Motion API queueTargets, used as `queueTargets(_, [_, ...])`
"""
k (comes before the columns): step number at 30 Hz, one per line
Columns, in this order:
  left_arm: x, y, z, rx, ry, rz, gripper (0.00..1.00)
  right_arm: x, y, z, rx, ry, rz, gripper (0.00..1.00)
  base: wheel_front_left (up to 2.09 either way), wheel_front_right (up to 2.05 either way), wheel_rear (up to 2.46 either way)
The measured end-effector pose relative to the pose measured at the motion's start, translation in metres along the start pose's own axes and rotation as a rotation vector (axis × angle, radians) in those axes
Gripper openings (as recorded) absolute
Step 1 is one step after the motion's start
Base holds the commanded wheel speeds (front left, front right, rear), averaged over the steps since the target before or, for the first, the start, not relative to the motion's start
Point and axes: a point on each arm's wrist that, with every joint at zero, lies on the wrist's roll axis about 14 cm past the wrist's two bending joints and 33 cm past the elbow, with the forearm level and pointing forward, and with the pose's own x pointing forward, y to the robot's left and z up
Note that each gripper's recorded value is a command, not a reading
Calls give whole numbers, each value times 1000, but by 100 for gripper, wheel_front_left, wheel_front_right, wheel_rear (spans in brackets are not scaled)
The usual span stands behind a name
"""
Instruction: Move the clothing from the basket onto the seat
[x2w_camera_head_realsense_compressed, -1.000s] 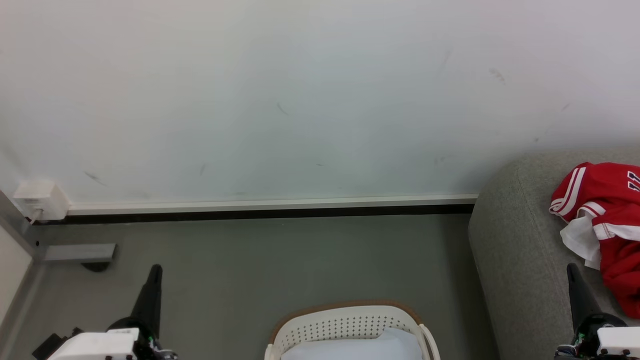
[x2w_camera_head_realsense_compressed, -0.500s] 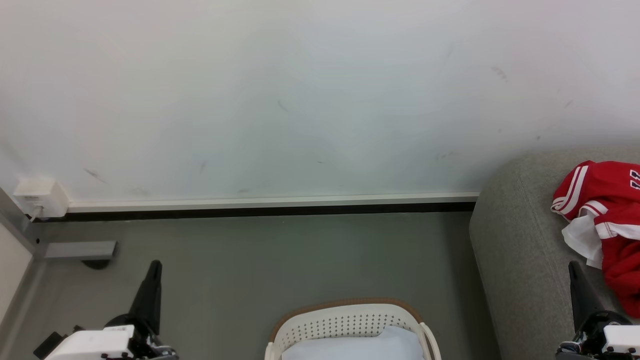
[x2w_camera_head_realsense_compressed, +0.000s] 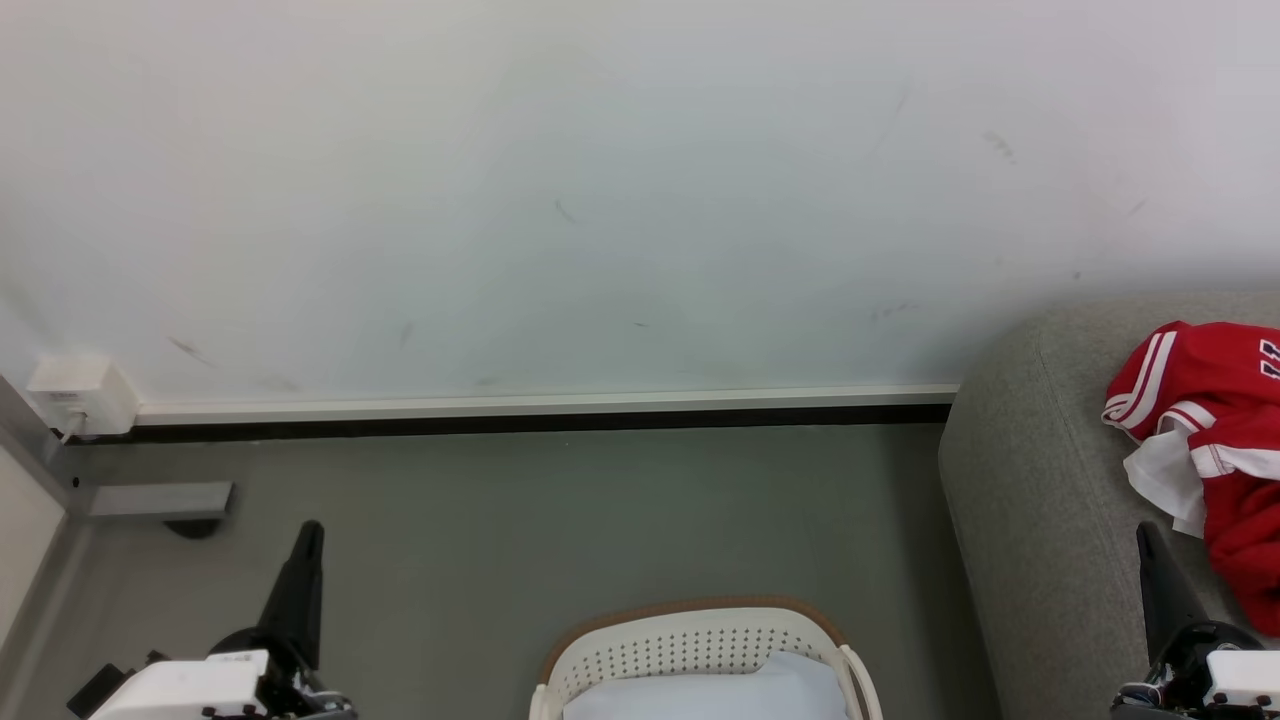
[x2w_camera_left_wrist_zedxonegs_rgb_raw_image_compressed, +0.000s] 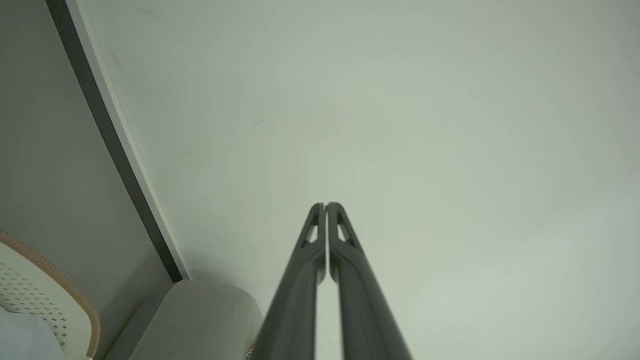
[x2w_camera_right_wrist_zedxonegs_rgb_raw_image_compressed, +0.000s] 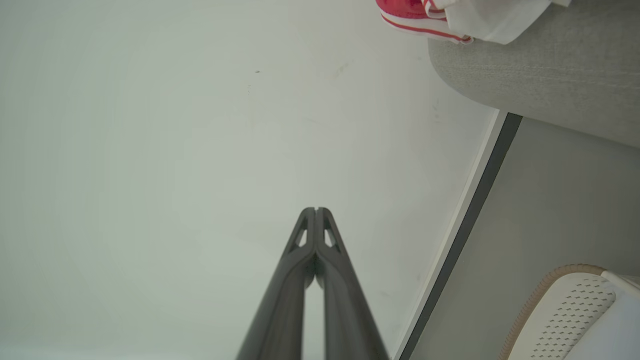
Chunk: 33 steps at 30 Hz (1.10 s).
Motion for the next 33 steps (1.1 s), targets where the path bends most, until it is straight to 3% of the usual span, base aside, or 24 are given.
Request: queueTargets(33, [0, 0, 0, 0, 0, 0, 0, 0, 0, -1, 0, 2, 0, 0, 0, 0, 0])
